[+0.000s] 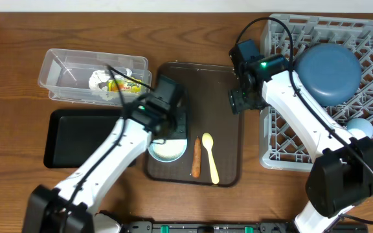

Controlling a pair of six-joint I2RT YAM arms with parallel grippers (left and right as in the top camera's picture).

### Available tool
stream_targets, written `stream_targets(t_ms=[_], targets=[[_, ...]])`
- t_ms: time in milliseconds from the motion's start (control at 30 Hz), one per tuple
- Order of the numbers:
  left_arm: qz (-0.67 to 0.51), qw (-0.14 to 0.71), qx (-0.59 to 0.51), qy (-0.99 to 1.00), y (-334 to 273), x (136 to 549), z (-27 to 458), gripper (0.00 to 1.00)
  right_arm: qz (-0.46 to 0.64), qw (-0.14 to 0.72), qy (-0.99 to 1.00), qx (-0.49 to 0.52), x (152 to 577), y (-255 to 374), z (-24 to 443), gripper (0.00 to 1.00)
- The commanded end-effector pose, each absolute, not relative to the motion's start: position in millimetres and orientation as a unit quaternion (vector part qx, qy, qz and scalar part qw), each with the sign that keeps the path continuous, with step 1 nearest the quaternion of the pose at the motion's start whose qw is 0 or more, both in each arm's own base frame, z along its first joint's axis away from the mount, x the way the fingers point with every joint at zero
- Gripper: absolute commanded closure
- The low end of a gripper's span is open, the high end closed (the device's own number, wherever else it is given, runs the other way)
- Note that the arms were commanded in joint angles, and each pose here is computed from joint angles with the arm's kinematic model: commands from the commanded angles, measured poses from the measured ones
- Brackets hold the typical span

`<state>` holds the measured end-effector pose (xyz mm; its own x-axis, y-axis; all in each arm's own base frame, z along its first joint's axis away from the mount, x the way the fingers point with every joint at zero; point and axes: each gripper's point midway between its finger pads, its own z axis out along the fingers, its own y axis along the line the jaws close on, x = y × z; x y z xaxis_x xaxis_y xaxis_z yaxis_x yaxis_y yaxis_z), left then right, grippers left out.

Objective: Sort waste into correct bins and load items into the dishwasher rack
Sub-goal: 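Grasp the rim of the small light-blue rice bowl with the left gripper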

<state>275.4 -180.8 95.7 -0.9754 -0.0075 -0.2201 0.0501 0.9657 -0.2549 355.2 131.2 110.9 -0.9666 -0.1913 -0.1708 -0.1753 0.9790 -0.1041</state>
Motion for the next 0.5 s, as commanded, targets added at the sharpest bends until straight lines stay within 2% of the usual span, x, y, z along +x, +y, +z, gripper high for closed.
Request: stream_targets(t_ms=[0, 300, 467], targets=[[-0.123, 0.087, 0.002, 0.989, -191, 268, 77, 0.36, -0.052, 0.093, 0.991, -0.083, 356, 128, 111, 0.26], [-0.101, 0.048, 0.02, 0.993, -203, 261, 40, 0.37, -0.053, 0.093, 0.991, -0.083, 356, 128, 111, 0.26], [-0.09, 0.036, 0.019, 0.995, -203, 263, 24, 0.47, -0.053, 0.093, 0.991, -0.083, 356, 128, 111, 0.26]])
